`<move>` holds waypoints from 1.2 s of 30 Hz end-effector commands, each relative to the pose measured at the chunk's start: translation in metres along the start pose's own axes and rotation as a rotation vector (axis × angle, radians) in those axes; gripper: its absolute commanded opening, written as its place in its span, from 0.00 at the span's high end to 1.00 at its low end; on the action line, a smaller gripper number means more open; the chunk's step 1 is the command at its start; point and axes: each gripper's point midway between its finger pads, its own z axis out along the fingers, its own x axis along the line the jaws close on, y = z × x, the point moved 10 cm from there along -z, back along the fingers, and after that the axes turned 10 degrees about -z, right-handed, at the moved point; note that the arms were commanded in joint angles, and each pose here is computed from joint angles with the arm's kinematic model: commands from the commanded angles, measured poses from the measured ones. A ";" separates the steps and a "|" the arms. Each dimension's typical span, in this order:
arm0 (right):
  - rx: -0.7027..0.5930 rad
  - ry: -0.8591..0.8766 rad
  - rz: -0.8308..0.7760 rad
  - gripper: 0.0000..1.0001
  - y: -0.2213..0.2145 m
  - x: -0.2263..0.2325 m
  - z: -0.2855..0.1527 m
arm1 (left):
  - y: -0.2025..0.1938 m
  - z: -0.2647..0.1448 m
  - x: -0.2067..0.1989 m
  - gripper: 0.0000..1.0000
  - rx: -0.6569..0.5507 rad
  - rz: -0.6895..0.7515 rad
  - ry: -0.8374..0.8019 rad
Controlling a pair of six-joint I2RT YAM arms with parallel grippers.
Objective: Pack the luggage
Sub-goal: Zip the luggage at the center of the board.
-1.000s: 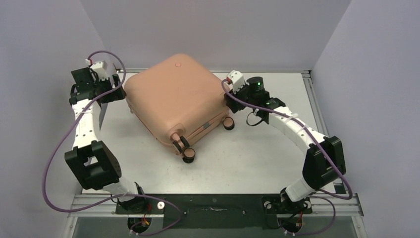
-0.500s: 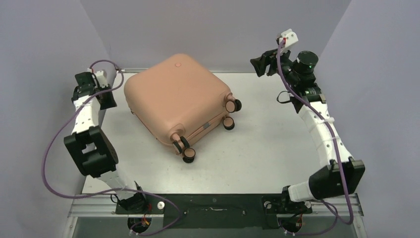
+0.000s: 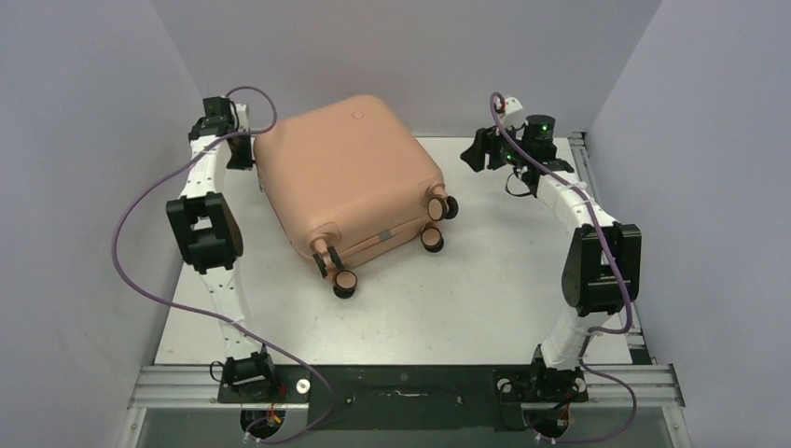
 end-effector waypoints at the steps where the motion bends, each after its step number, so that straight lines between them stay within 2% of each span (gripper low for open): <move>1: -0.033 0.122 0.035 0.39 -0.011 -0.012 0.022 | 0.010 0.020 -0.084 0.82 0.020 0.100 -0.176; 8: -0.002 0.133 0.097 0.41 -0.027 -0.019 0.041 | -0.003 0.010 -0.210 0.69 -0.026 0.439 -0.611; 13: -0.002 0.169 0.105 0.41 -0.031 -0.011 0.036 | -0.002 -0.011 -0.240 0.46 -0.067 0.442 -0.832; 16: -0.004 0.192 0.108 0.41 -0.029 0.001 0.029 | 0.007 -0.022 -0.241 0.20 -0.102 0.422 -0.860; 20: 0.028 0.004 0.091 0.41 -0.022 -0.006 0.009 | 0.019 -0.035 -0.226 0.10 -0.130 0.374 -0.824; 23: 0.007 -0.199 0.140 0.41 -0.020 -0.037 -0.019 | 0.028 -0.048 -0.206 0.08 -0.146 0.316 -0.818; 26: -0.093 -0.323 0.155 0.41 -0.011 -0.058 -0.041 | 0.035 -0.058 -0.183 0.07 -0.152 0.265 -0.841; 32: -0.165 -0.354 0.153 0.40 0.005 -0.057 -0.053 | 0.037 -0.094 -0.162 0.05 -0.169 0.279 -0.894; 35: -0.183 -0.338 0.073 0.40 -0.001 -0.049 -0.063 | 0.034 -0.122 -0.156 0.01 -0.230 0.304 -0.905; 36: -0.189 -0.324 0.034 0.40 -0.005 -0.047 -0.068 | 0.033 -0.132 -0.154 0.03 -0.257 0.316 -0.909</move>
